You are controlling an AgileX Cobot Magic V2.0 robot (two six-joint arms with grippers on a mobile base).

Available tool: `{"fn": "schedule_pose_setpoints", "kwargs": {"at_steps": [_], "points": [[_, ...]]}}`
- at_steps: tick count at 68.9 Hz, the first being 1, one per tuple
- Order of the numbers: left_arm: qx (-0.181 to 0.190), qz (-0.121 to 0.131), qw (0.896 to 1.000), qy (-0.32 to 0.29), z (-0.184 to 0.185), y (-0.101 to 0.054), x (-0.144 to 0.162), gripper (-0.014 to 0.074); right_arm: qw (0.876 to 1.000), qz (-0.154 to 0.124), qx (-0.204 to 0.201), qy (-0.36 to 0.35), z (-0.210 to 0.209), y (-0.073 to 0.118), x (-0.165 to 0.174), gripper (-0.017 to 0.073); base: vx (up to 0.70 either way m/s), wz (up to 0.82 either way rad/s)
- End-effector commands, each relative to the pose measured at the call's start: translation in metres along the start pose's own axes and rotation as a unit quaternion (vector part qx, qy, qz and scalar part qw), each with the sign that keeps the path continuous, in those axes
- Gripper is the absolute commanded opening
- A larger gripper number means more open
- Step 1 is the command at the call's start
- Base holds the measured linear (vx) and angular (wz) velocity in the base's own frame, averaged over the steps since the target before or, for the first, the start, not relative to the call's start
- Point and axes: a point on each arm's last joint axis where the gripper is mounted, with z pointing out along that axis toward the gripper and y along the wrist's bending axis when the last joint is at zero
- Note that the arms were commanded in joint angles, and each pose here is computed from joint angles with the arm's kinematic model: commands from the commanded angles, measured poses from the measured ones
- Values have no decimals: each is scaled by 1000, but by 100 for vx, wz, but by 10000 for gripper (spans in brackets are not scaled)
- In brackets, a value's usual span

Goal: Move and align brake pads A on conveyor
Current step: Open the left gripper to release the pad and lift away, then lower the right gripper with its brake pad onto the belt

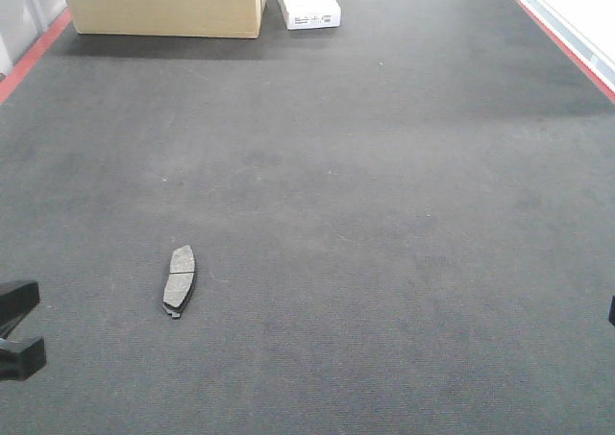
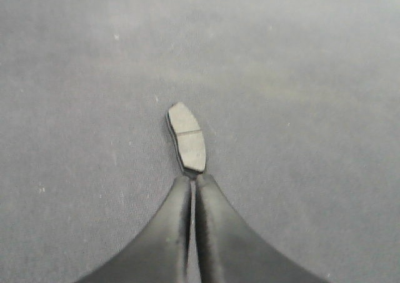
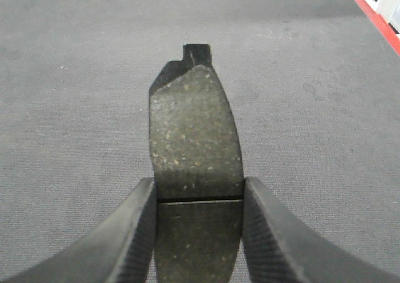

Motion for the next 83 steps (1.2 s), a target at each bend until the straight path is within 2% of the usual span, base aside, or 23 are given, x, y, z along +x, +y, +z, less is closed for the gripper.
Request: {"fn": "schedule_pose_setpoints", "kwargs": {"at_steps": [1,42,51,58,67,76,83], "points": [[15,-1,999,-51,-5,-4,-14,-8,998,-6,-1,-61,-6,0,-18,25,0,0],[15,-1,999,-49,-5,-4,-14,-8,998,-6,-1,-69,-6,0,-19,25,0,0],[14,-1,999,-48,-5,-4,-14,-6,997,6,-6,-77,-6,1,-20,25,0,0],[14,-1,999,-48,-5,-4,-14,-6,997,3,-6,-83,-5,1,-23,29,0,0],[14,-1,999,-47,-5,-4,-14,-6,998,3,-7,-61,13,1,-37,31,0,0],[14,-1,999,-46,-5,-4,-13,-6,1000,3,-7,-6,51,2,-57,32,0,0],[14,-1,999,-46,-5,-4,-13,-6,999,14,-10,37,86,4,-69,35,0,0]]}}
